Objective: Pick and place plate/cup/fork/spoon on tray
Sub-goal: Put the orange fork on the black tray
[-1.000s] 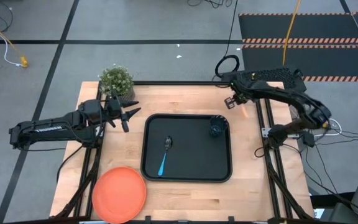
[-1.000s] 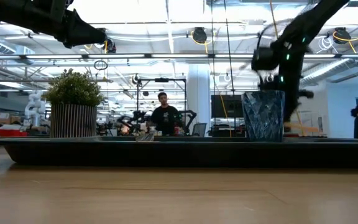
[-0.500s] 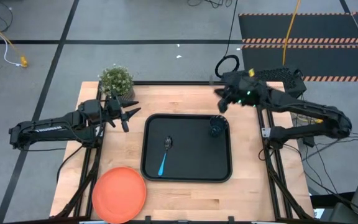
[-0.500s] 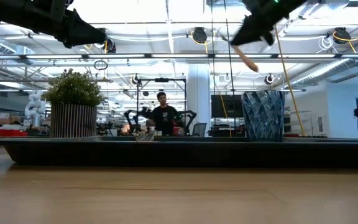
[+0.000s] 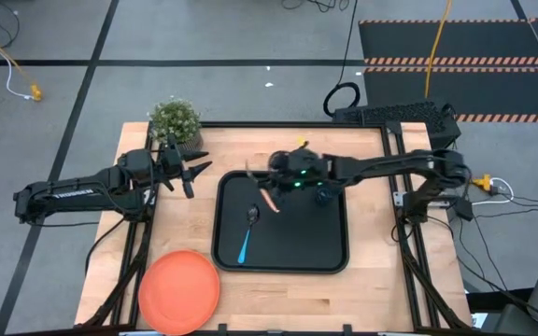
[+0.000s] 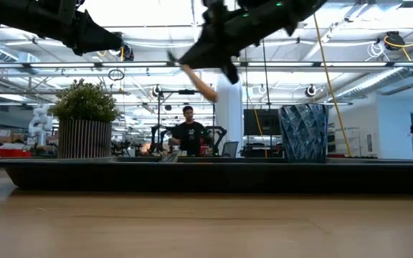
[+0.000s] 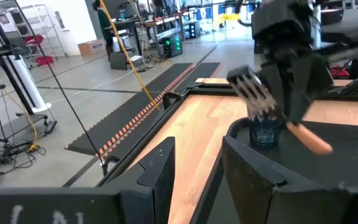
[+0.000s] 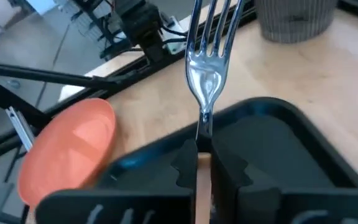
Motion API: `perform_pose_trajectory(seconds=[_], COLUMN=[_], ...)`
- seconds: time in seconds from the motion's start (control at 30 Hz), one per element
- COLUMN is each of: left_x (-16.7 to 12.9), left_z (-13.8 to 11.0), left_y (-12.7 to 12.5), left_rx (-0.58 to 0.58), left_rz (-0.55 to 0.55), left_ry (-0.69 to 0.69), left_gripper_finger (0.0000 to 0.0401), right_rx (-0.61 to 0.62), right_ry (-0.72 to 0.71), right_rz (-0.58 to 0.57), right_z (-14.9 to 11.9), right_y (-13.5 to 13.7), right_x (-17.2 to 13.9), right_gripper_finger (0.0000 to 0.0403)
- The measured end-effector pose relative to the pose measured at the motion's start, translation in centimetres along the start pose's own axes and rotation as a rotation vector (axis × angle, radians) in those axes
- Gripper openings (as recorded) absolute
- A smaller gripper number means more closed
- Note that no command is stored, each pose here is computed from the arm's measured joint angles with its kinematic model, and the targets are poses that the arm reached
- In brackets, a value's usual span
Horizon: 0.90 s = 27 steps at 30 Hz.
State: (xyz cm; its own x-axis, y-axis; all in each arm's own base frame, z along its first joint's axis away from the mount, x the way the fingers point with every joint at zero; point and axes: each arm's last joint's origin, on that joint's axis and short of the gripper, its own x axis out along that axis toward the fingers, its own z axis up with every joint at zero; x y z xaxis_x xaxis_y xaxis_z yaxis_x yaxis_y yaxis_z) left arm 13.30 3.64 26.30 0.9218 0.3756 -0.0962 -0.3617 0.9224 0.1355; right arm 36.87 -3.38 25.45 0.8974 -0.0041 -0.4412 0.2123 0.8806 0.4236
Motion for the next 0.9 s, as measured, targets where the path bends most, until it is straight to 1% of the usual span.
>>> perform_pose_trajectory(seconds=[0.1,0.2,0.3,0.43,0.53,0.6,0.63,0.7,0.77,0.9], left_x=[0.0,0.0,0.0,0.0,0.0,0.0,0.0,0.0,0.0,0.0], left_z=[0.0,-0.1,-0.2,-0.2,-0.2,-0.2,-0.2,-0.2,-0.3,-0.3], left_y=[0.0,0.0,0.0,0.0,0.0,-0.1,-0.1,-0.1,-0.1,-0.1], left_rx=[0.001,0.002,0.002,-0.001,-0.008,-0.008,-0.008,-0.008,-0.007,-0.008], left_rz=[0.0,-0.001,-0.003,-0.004,-0.004,-0.005,-0.005,-0.005,-0.006,-0.006], left_ry=[0.002,0.011,0.019,0.023,0.025,0.024,0.025,0.026,0.026,0.027], left_gripper_finger=[0.0136,0.0136,0.0136,0.0136,0.0136,0.0136,0.0136,0.0136,0.0136,0.0136], right_rx=[0.081,0.186,0.273,0.394,0.457,0.473,0.472,0.434,0.399,0.388], right_ry=[0.015,0.059,0.073,0.047,-0.013,-0.041,-0.052,-0.055,-0.054,-0.049], right_rz=[0.0,-0.025,-0.03,0.003,0.062,0.085,0.079,0.075,0.075,0.075], right_z=[-0.3,-1.7,-3.1,-3.9,-3.6,-3.4,-3.4,-3.5,-3.5,-3.5], right_y=[0.2,-0.5,-1.0,-0.7,0.0,0.4,0.5,0.7,0.7,0.7], right_x=[2.3,4.5,6.3,7.6,7.8,7.8,7.8,7.8,7.8,7.8], right_gripper_finger=[0.0007,0.0013,0.0011,0.0009,0.0009,0.001,0.0014,0.0026,0.0044,0.009])
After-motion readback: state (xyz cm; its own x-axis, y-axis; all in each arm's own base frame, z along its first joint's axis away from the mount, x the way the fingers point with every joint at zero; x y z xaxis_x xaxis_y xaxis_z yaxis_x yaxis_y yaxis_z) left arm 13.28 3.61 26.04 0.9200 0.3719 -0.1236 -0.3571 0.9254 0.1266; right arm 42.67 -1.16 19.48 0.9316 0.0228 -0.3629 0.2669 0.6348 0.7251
